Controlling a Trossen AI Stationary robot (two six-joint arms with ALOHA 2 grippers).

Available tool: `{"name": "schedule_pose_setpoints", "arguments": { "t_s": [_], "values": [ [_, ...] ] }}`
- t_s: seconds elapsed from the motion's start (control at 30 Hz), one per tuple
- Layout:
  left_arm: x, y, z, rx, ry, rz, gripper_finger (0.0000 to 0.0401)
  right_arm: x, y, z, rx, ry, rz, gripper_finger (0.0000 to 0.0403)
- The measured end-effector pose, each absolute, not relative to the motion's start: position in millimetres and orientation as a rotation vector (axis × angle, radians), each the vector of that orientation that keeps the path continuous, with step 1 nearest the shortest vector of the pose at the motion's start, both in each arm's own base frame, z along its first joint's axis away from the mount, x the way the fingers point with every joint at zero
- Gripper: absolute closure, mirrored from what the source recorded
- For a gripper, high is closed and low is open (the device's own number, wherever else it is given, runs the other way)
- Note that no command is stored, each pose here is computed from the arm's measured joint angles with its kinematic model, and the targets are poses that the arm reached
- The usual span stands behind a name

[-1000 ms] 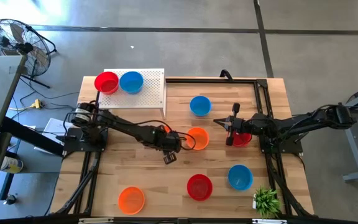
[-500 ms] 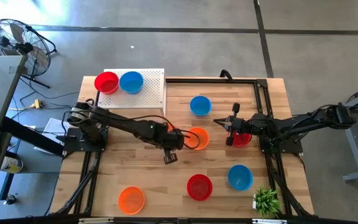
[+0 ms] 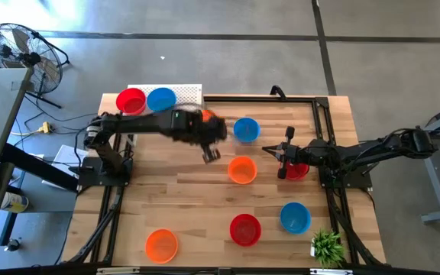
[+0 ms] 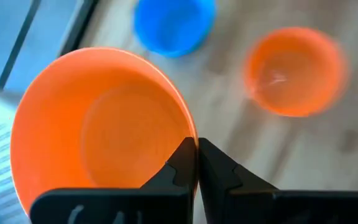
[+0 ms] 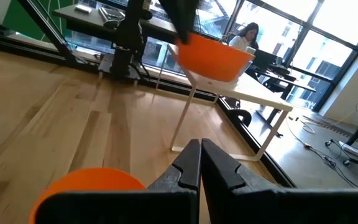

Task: Pick & Place Mini bowls
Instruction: Put the top orange bowl on the shelf

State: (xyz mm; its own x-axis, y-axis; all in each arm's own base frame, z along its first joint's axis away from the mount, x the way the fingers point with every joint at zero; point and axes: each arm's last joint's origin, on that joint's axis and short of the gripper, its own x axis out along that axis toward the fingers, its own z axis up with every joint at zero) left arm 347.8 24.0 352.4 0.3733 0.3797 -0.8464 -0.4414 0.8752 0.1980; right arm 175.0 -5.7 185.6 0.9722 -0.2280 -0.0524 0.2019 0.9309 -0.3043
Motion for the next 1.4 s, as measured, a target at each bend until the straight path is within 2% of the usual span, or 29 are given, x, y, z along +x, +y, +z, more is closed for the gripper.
{"name": "schedule_pose_setpoints", "arguments": {
  "t_s": [0.17, 0.53, 1.4],
  "values": [
    [337, 71, 352, -0.086, 1.119, 0.629, 0.0398, 175, -6, 185, -0.302, 0.09, -0.22, 0.0402],
    [323, 129, 352, -0.218, 1.101, 0.648, 0.0399, 175, -6, 183, -0.305, 0.11, -0.217, 0.0403],
    [323, 142, 333, -0.251, 1.104, 0.65, 0.0394, 174, -6, 180, -0.306, 0.139, -0.214, 0.0403]
  ]
}}
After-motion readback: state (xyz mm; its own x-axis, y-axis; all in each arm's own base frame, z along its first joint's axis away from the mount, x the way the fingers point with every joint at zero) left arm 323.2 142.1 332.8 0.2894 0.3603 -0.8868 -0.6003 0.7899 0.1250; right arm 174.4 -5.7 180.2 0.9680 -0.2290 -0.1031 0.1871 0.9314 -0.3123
